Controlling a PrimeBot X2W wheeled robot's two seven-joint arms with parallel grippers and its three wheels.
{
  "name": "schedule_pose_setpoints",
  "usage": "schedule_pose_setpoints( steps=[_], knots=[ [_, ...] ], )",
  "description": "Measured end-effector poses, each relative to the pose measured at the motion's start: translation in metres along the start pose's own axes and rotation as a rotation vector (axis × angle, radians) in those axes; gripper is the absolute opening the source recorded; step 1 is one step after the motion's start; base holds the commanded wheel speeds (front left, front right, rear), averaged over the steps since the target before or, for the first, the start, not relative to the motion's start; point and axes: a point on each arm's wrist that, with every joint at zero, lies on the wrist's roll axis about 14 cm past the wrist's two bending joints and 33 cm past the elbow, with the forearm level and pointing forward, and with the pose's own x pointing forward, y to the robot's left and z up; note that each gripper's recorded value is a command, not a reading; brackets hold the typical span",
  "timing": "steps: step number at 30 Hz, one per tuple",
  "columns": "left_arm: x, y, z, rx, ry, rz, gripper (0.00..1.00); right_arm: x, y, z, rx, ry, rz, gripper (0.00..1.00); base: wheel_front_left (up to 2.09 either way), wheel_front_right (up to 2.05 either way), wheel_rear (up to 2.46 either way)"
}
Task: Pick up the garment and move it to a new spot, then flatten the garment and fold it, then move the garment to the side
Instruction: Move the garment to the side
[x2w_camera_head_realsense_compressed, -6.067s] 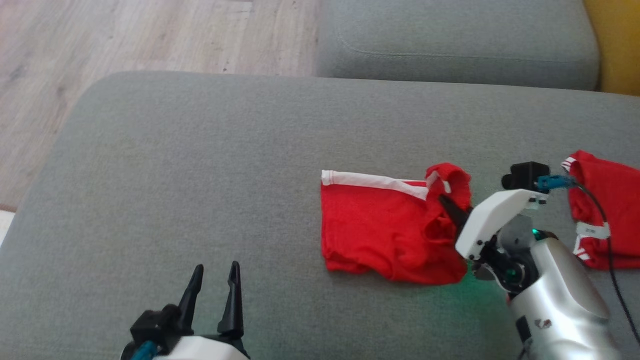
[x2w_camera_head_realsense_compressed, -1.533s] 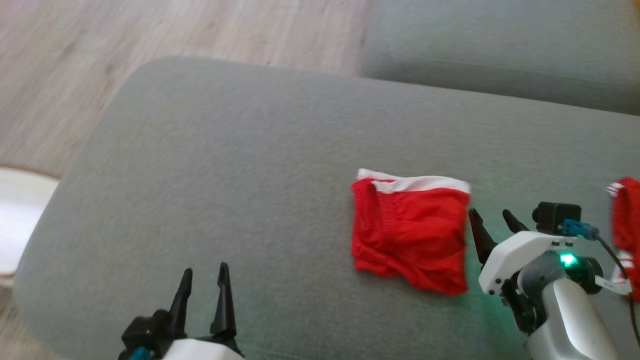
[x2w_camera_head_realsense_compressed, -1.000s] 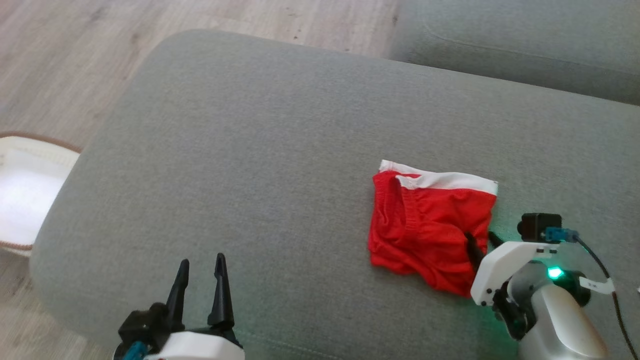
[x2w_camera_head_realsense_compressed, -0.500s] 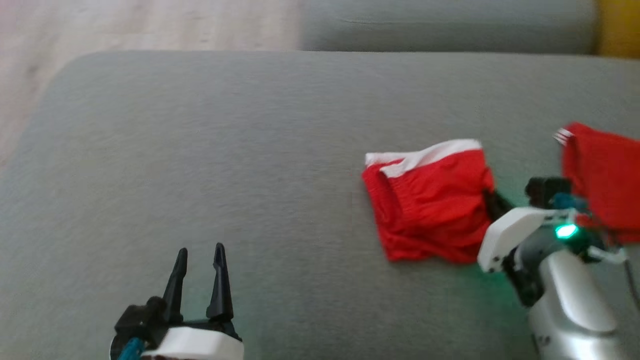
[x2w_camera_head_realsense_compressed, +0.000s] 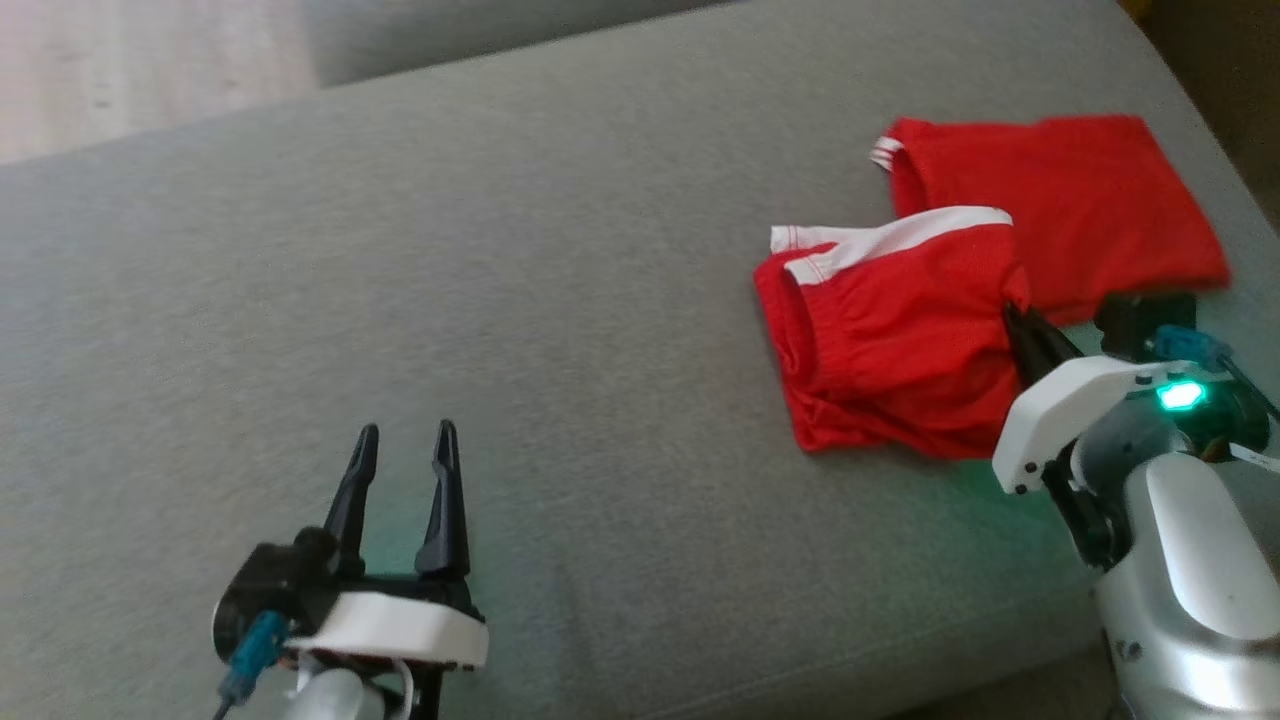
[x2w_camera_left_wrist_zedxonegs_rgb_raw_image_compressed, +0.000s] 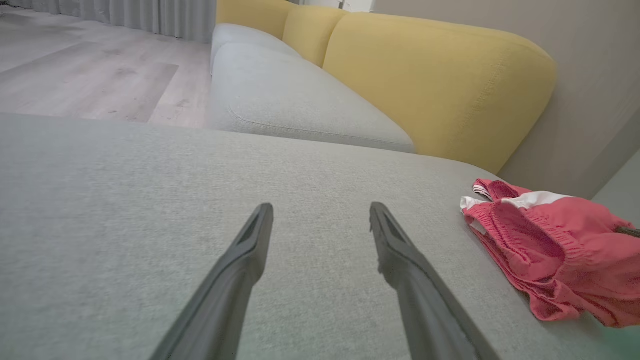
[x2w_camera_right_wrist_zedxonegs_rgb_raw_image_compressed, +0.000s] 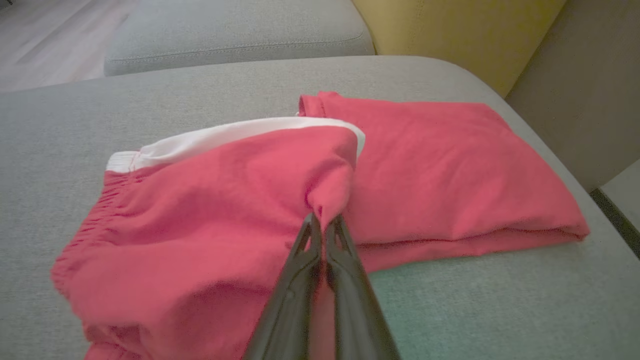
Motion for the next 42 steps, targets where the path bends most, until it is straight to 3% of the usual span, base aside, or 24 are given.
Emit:
schedule_pose_setpoints(
  steps=[6,16,25,31,37,39,40,42],
  knots=[
    [0.014,-0.007,-0.012,-0.001,0.045,-0.043,1.00,0.010,-0.005,0.009,-0.012,-0.019,-0.018,0.00,0.00,0.00,0.00],
    [-0.001,0.010,0.001,0.016,0.012,0.016,1.00,0.030,-0.002,0.050,-0.094,-0.085,0.006,0.00,0.00,0.00,0.00],
    [-0.017,0.040,0.001,0.009,0.010,0.115,1.00,0.054,-0.060,0.084,-0.169,-0.076,-0.113,0.00,0.00,0.00,0.00],
    [-0.021,0.055,-0.007,-0.002,0.032,0.159,1.00,0.069,-0.095,0.061,-0.129,0.025,-0.203,0.00,0.00,0.00,0.00],
    [-0.019,0.064,-0.009,-0.003,0.039,0.179,1.00,0.077,-0.107,0.039,-0.111,0.079,-0.247,0.00,0.00,0.00,0.00],
    [-0.019,0.065,-0.011,-0.004,0.044,0.182,1.00,0.079,-0.109,0.033,-0.096,0.096,-0.261,0.44,0.00,0.00,0.00],
    [-0.019,0.066,-0.012,-0.003,0.046,0.182,1.00,0.079,-0.109,0.031,-0.090,0.103,-0.266,1.00,0.00,0.00,0.00],
    [-0.019,0.066,-0.012,-0.002,0.047,0.181,1.00,0.079,-0.109,0.025,-0.087,0.122,-0.274,1.00,0.00,0.00,0.00]
  ],
)
